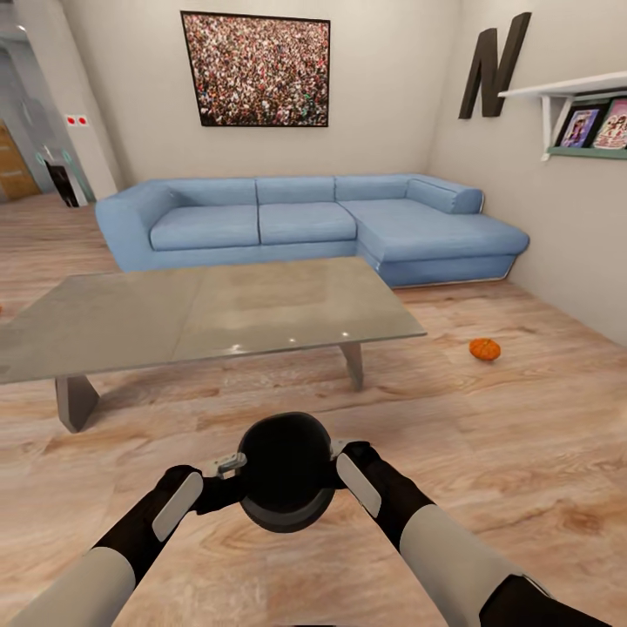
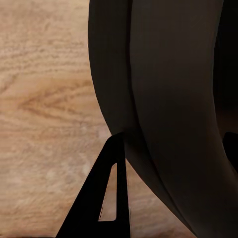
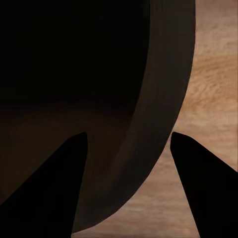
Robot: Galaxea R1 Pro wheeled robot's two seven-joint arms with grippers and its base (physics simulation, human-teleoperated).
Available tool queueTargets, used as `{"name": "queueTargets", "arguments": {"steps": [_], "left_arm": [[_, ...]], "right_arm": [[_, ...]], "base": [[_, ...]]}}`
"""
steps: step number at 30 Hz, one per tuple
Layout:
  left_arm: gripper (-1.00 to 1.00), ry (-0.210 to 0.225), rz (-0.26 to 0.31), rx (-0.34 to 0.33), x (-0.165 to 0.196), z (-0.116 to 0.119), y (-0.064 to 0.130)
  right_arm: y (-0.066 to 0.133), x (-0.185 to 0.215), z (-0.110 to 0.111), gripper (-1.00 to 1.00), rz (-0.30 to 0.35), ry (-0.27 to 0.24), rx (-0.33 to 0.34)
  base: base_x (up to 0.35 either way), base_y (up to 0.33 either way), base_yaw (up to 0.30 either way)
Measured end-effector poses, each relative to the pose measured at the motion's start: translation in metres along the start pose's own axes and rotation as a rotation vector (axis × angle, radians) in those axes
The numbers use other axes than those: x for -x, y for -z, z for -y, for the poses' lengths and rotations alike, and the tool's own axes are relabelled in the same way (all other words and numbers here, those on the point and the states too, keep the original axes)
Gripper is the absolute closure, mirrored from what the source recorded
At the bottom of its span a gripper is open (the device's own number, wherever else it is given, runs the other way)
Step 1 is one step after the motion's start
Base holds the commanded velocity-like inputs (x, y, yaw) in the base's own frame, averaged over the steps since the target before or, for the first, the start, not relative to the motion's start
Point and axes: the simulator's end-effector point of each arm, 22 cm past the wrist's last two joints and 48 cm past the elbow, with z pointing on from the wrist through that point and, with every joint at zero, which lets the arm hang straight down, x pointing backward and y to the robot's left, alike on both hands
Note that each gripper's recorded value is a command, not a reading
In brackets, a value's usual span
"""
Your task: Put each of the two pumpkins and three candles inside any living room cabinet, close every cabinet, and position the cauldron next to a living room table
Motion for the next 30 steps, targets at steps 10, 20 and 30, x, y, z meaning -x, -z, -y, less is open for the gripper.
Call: {"name": "queueTargets", "arguments": {"steps": [10,20,30], "left_arm": [[1.0,0.0,0.0,0.0,0.0,0.0001,0.0],[1.0,0.0,0.0,0.0,0.0,0.0002,0.0],[1.0,-0.001,0.0,0.0,0.0001,0.0001,0.0003]], "right_arm": [[0.0,0.0,0.0001,1.0,0.0,0.0,0.0],[0.0001,0.0,0.0001,1.0,0.0,0.0,0.0],[0.0003,0.0,0.0,1.0,0.001,0.0,0.0]], "base": [[0.0,0.0,0.221],[0.001,0.0,0.009],[0.218,0.0,0.0]]}}
